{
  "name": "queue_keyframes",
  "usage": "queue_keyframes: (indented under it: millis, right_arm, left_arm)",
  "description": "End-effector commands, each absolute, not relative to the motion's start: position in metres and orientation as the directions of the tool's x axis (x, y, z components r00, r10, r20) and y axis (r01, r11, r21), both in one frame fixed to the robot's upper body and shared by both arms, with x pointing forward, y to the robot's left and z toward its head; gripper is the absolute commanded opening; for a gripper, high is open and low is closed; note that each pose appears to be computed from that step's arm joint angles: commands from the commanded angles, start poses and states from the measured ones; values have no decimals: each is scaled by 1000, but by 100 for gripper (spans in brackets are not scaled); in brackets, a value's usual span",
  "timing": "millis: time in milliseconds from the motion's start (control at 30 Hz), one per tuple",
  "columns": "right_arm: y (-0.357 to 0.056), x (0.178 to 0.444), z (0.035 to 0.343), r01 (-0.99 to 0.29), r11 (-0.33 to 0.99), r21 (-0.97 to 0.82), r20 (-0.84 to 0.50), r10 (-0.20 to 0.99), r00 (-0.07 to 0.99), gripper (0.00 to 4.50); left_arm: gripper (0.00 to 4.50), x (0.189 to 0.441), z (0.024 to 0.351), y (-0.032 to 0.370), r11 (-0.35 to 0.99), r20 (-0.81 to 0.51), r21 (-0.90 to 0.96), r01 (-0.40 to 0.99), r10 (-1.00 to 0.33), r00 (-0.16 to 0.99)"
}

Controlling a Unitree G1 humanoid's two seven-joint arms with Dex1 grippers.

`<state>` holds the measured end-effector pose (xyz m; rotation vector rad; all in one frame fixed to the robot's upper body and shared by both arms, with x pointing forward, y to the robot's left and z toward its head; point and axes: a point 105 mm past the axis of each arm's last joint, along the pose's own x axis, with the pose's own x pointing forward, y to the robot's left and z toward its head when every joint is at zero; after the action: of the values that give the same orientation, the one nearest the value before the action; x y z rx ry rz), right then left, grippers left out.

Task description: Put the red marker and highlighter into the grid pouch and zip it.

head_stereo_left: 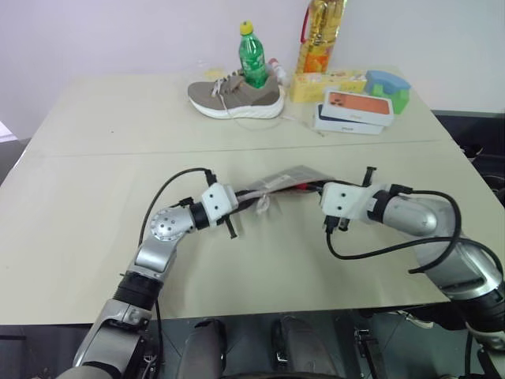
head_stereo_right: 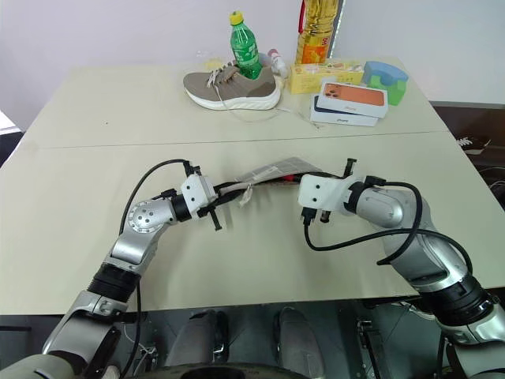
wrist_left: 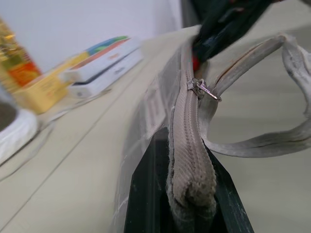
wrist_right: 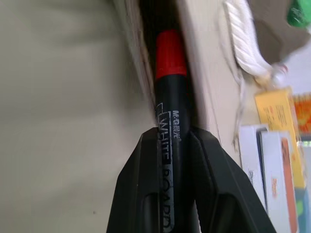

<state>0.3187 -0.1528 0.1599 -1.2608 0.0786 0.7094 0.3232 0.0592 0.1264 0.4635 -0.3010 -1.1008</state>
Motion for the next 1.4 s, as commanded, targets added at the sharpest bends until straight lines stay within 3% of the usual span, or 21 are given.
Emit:
queue_keyframes:
  millis: [33, 267, 500, 600, 700, 1000, 1167, 1400]
  right_arm:
    - [-139, 316, 170, -491, 51, -870, -411, 476, 777, 27]
    - [-113, 307, 167, -470, -115, -875, -451, 548, 705, 27]
    - [-105, 301, 165, -507, -103, -856, -463, 591, 661, 27]
    - [-108, 303, 168, -509, -81, -857, -454, 585, 672, 161]
    - [-107, 304, 191, -485, 64, -872, -341, 631, 697, 309]
    - [-106, 291, 241, -573, 397, -717, -131, 731, 670, 309]
    - [-103, 290, 226, -662, 502, -556, -158, 718, 678, 309]
    - [-78, 292, 210, -690, 623, -367, -110, 708, 698, 309]
  left_arm:
    - [0, 313, 140, 49, 315, 34, 556, 769, -933, 357]
    - [0, 303, 139, 42, 227, -3, 561, 796, -961, 276]
    - [0, 302, 138, 44, 213, -18, 565, 797, -963, 269]
    - [0, 304, 137, 47, 227, -19, 565, 793, -958, 287]
    - [0, 316, 137, 55, 290, -10, 558, 777, -934, 356]
    - [0, 348, 146, 63, 522, 103, 476, 708, -833, 544]
    - [0, 355, 157, 56, 600, 191, 359, 715, -797, 573]
    - [0, 356, 157, 54, 603, 190, 364, 710, -794, 577]
